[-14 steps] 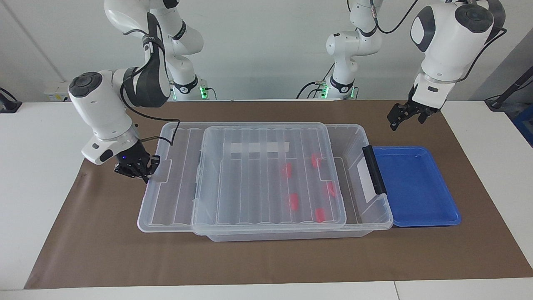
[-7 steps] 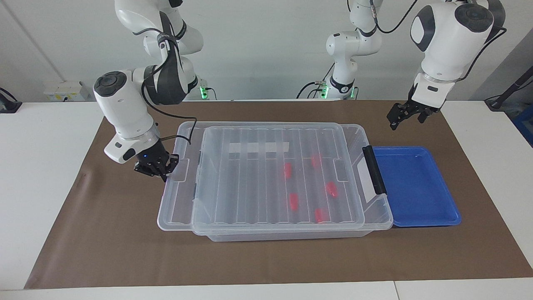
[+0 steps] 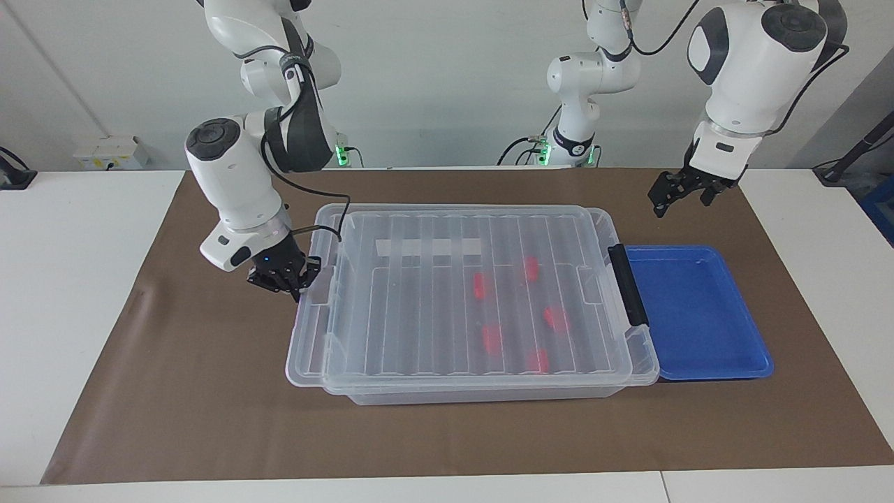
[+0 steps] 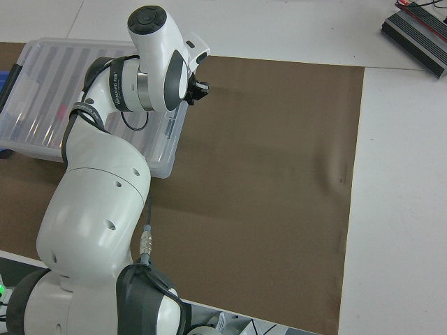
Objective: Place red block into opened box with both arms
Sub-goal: 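Slide the clear lid back over the box with the right gripper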
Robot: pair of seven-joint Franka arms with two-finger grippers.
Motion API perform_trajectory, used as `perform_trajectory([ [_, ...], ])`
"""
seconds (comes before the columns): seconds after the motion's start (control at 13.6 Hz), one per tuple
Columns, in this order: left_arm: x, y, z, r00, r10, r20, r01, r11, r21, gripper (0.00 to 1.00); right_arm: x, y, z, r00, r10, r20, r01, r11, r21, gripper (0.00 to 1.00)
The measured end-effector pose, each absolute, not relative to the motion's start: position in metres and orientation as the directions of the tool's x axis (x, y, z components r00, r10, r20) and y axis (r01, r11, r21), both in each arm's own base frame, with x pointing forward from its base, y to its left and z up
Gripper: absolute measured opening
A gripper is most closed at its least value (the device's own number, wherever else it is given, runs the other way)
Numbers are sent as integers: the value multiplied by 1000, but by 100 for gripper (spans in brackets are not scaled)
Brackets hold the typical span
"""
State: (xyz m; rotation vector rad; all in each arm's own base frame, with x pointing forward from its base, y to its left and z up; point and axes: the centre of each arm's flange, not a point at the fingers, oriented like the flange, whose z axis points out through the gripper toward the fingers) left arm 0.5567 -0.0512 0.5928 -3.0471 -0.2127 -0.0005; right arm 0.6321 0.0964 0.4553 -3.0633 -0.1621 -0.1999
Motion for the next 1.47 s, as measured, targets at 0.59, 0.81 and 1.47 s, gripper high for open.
perform_trajectory([
  [0.59, 542, -39, 620, 986, 162, 44, 165, -983, -84, 100, 630, 95, 455, 990, 63, 127, 78, -990, -118, 1],
  [0.81, 540, -36, 623, 985, 168, 45, 171, -982, -84, 100, 628, 97, 454, 991, 47, 122, 65, -987, -147, 1],
  [1.47, 540, -36, 623, 985, 168, 46, 171, -982, -84, 100, 624, 100, 446, 994, 40, 103, 57, -984, -167, 1],
])
